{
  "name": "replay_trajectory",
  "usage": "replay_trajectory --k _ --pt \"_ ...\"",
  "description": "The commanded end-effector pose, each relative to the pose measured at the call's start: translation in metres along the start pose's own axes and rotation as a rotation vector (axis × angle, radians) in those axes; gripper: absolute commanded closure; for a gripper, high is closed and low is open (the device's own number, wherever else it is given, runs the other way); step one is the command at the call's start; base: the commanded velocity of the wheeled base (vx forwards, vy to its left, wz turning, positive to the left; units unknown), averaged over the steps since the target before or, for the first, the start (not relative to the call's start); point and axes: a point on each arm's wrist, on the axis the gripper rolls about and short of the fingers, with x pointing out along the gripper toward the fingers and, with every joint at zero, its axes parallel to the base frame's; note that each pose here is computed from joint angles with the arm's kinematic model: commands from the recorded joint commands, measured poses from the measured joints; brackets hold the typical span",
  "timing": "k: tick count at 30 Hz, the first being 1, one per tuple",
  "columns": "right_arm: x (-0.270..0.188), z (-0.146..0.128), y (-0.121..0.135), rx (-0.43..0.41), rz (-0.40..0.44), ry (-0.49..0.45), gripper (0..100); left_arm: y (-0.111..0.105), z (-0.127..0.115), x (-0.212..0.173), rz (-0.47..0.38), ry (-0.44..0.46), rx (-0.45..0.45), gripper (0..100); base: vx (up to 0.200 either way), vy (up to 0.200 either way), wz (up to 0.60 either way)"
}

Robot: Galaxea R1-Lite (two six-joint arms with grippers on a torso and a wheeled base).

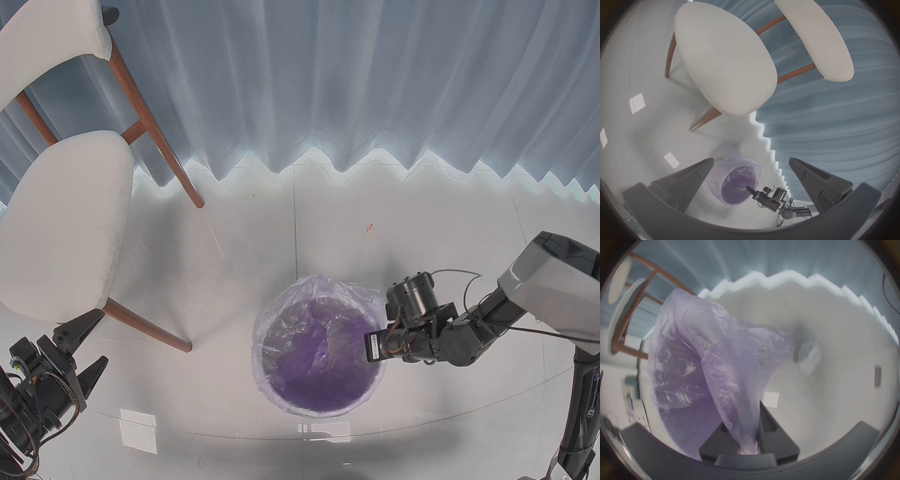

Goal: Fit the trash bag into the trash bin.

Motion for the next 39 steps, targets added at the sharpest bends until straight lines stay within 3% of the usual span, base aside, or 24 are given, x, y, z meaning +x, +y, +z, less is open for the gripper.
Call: replay_trajectory --k 1,2,3,4,6,9,15,19,21,25,29,33,34,39 --pt "-0.012 0.042 -0.049 -0.222 0.131 -0.179 100 0.004 -0.004 -0.001 0.011 0.031 0.004 0 0.000 0.000 0.00" --pt "-0.010 0.046 -0.052 -0.279 0.150 -0.194 100 0.004 -0.004 0.000 0.011 0.033 0.004 0 0.000 0.000 0.00" --pt "-0.010 0.046 -0.052 -0.279 0.150 -0.194 100 0.004 -0.004 0.000 0.011 0.033 0.004 0 0.000 0.000 0.00" --pt "-0.003 0.053 -0.059 -0.379 0.183 -0.224 100 0.003 -0.005 -0.001 0.007 0.035 0.014 0 0.000 0.000 0.00" --pt "0.002 0.061 -0.064 -0.472 0.214 -0.258 100 0.003 -0.005 -0.001 0.006 0.038 0.017 0 0.000 0.000 0.00" --pt "0.006 0.066 -0.066 -0.526 0.239 -0.287 100 0.004 -0.005 -0.001 0.009 0.039 0.017 0 0.000 0.000 0.00" --pt "0.007 0.075 -0.065 -0.522 0.268 -0.316 100 0.005 -0.006 -0.001 0.021 0.045 0.016 0 0.000 0.000 0.00" --pt "-0.002 0.077 -0.072 -0.483 0.373 -0.323 100 0.004 -0.006 0.000 0.012 0.054 0.019 0 0.000 0.000 0.00" --pt "-0.003 0.077 -0.079 -0.475 0.391 -0.324 100 0.004 -0.008 0.002 0.009 0.086 0.018 0 0.000 0.000 0.00" --pt "-0.003 0.076 -0.086 -0.469 0.425 -0.325 100 0.006 -0.015 0.008 -0.011 0.244 0.021 0 0.000 0.000 0.00" --pt "0.001 0.072 -0.085 -0.477 0.445 -0.318 100 0.011 -0.019 0.019 -0.005 0.320 0.148 0 0.000 0.000 0.00" --pt "0.009 0.069 -0.079 -0.512 0.458 -0.310 100 0.013 -0.020 0.022 0.002 0.332 0.210 0 0.000 0.000 0.00" --pt "0.012 0.068 -0.076 -0.519 0.463 -0.308 0 0.012 -0.020 0.023 -0.003 0.329 0.213 0 0.000 0.000 0.00" --pt "0.027 0.067 -0.070 -0.544 0.468 -0.322 0 0.012 -0.019 0.022 -0.008 0.323 0.212 0 0.000 0.000 0.00"
